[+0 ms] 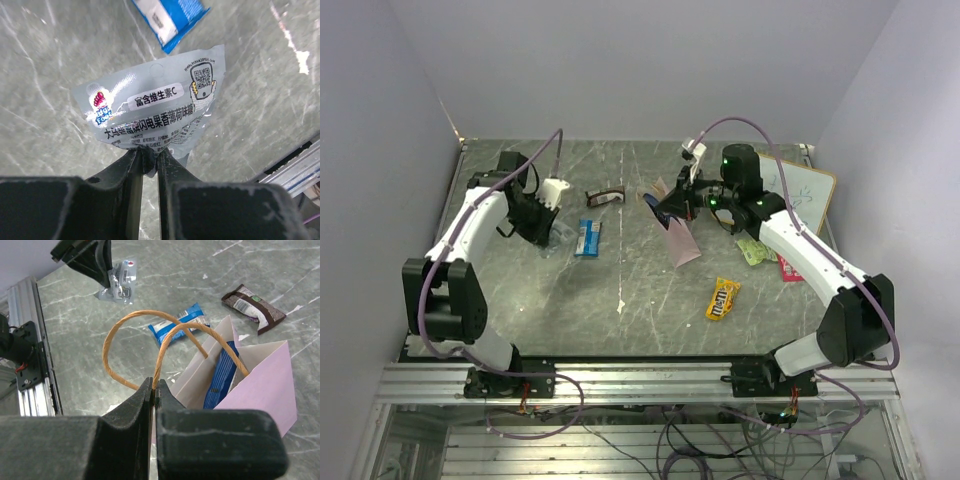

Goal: Place the snacks into the paper bag
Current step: Pick up the snack from the center of the board, then place the snack in the paper bag.

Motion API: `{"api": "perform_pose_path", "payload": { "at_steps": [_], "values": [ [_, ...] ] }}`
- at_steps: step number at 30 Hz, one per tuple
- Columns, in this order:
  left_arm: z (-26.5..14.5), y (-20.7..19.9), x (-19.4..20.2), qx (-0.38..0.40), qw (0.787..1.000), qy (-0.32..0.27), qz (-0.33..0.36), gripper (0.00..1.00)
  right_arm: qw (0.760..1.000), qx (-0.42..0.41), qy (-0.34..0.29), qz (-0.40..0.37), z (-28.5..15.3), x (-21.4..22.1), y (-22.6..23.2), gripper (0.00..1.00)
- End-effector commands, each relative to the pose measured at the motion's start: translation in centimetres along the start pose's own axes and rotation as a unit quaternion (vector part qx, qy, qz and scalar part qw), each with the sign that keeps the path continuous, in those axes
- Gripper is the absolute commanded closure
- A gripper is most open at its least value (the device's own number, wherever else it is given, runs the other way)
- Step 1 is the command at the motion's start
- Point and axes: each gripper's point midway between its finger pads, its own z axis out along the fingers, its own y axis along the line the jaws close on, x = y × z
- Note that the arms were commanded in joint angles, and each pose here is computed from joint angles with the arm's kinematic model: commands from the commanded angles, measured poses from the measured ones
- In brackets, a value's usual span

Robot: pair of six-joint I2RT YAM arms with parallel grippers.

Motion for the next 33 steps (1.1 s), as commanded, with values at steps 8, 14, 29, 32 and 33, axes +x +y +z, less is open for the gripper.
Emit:
{"api": "perform_pose_path", "payload": {
  "at_steps": [8,14,29,32,33],
  "values": [
    [-6.9,-4.5,-7.2,-0.003,0.994,-0.087,0.07,0.76,0.999,-0.031,-0.028,0.005,0.0,-3.4,1.1,1.0],
    [-10.4,-6.4,-9.9,-0.012,0.987,-0.135,0.09,0.76,0.998,-0.047,-0.031,0.018,0.3,-3.6,1.5,1.0],
    [-13.7,-11.0,-14.6,0.023,0.975,-0.189,0.111,0.76,0.997,-0.056,-0.035,0.027,0.7,-3.7,1.8,1.0],
    [-13.1,-12.1,-15.6,0.045,0.973,-0.193,0.118,0.77,0.997,-0.066,-0.036,0.031,0.7,-3.8,2.1,1.0],
    [-13.0,-12.5,-15.9,0.053,0.972,-0.196,0.119,0.77,0.996,-0.07,-0.037,0.032,0.7,-3.8,2.2,1.0]
  ]
}}
